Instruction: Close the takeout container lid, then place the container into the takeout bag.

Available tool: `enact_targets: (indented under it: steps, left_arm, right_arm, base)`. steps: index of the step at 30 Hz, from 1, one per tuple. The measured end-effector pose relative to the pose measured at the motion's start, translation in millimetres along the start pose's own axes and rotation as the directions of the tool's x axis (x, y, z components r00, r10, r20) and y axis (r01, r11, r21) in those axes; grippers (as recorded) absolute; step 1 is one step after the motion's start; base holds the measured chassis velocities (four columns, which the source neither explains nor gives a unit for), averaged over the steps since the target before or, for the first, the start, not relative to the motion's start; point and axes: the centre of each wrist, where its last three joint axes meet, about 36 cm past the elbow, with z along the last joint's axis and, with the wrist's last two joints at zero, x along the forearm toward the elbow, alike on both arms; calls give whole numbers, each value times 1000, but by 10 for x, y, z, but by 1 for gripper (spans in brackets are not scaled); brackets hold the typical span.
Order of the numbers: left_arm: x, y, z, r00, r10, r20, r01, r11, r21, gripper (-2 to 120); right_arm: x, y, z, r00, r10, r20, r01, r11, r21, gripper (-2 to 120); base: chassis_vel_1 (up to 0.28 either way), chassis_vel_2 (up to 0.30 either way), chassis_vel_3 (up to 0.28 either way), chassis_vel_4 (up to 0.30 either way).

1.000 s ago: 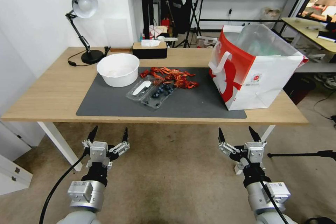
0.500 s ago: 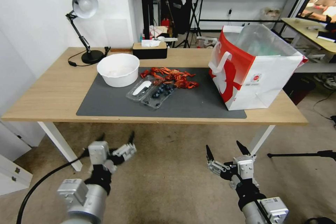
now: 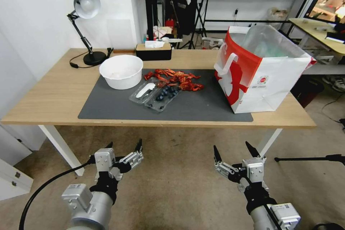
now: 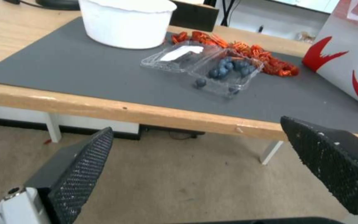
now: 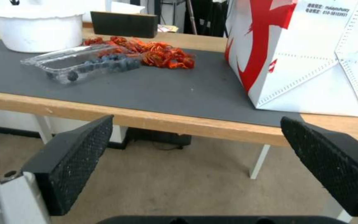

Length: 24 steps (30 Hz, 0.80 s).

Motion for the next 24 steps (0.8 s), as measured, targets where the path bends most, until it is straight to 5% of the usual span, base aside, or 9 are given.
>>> enact_targets:
  steps: [14, 24]
  left_arm:
    - [-93, 30, -85, 997, 26, 70, -26, 1000, 1, 100]
    - [-566, 247, 125, 972, 180, 153, -188, 981, 38, 100]
  right_arm:
    - [-8, -4, 32, 1000, 2, 0, -2, 1000, 2, 100]
    - [-11, -33, 44, 1000, -5, -4, 5, 1000, 17, 100]
  base:
    - [0, 0, 0, 0]
    - [0, 0, 0, 0]
